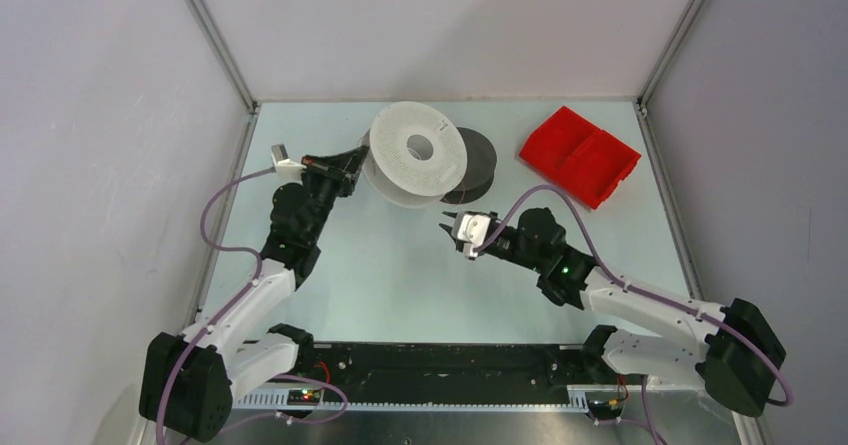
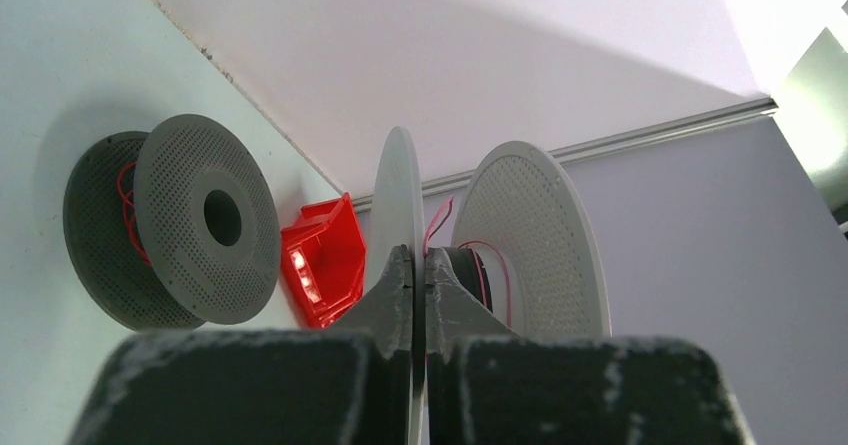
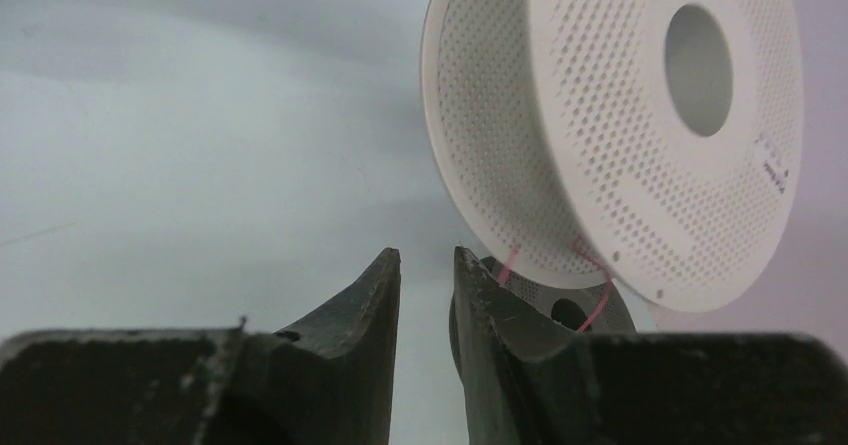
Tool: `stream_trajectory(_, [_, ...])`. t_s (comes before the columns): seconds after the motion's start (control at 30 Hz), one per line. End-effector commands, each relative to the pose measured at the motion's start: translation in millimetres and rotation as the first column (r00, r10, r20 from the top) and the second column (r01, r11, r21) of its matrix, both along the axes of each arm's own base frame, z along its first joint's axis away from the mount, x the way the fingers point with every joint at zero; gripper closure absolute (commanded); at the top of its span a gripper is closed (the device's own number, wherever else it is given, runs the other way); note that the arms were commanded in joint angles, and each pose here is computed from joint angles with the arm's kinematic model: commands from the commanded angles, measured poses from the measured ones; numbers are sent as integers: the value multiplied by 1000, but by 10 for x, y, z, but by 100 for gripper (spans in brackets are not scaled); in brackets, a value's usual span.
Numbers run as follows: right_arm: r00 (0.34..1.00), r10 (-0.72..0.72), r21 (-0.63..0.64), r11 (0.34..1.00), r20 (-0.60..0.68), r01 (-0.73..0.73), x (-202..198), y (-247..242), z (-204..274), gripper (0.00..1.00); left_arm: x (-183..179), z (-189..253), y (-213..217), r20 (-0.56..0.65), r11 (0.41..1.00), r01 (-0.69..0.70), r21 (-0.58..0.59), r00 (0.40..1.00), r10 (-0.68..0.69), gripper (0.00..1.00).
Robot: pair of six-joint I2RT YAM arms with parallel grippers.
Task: Wrap the cables
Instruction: Wrap the cable around the cable reel.
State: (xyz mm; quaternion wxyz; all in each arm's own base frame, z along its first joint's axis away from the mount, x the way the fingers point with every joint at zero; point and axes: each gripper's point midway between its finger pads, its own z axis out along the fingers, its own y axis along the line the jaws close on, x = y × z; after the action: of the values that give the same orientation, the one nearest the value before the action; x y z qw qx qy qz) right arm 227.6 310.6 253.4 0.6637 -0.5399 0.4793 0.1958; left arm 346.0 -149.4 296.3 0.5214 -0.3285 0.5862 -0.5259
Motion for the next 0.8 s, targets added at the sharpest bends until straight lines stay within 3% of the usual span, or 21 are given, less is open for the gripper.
stream_trajectory(0.0, [991, -55, 27, 998, 120, 52, 160, -6, 112, 67, -58, 356, 51, 77, 992, 5, -125, 997, 4, 100])
stream_trajectory(0.2, [985, -124, 49, 992, 122, 118, 312, -24, 47, 64, -89, 383, 51, 77, 990, 13, -141, 997, -2, 100])
stream_trajectory(0.43, [983, -180, 205, 964, 43, 168, 423, -526, 58, 63, -124, 412, 61, 89, 993, 11, -118, 996, -1, 100])
stream_trajectory(0.67, [982, -164, 218, 966, 88, 142, 574, -656, 40, 52, -144, 503, 9, 102, 991, 46, -128, 994, -33, 100])
stream_trajectory(0.77, [983, -183, 290, 941, 3, 174, 736, -727, 81, 51, -149, 531, 6, 107, 991, 48, -127, 994, -35, 100])
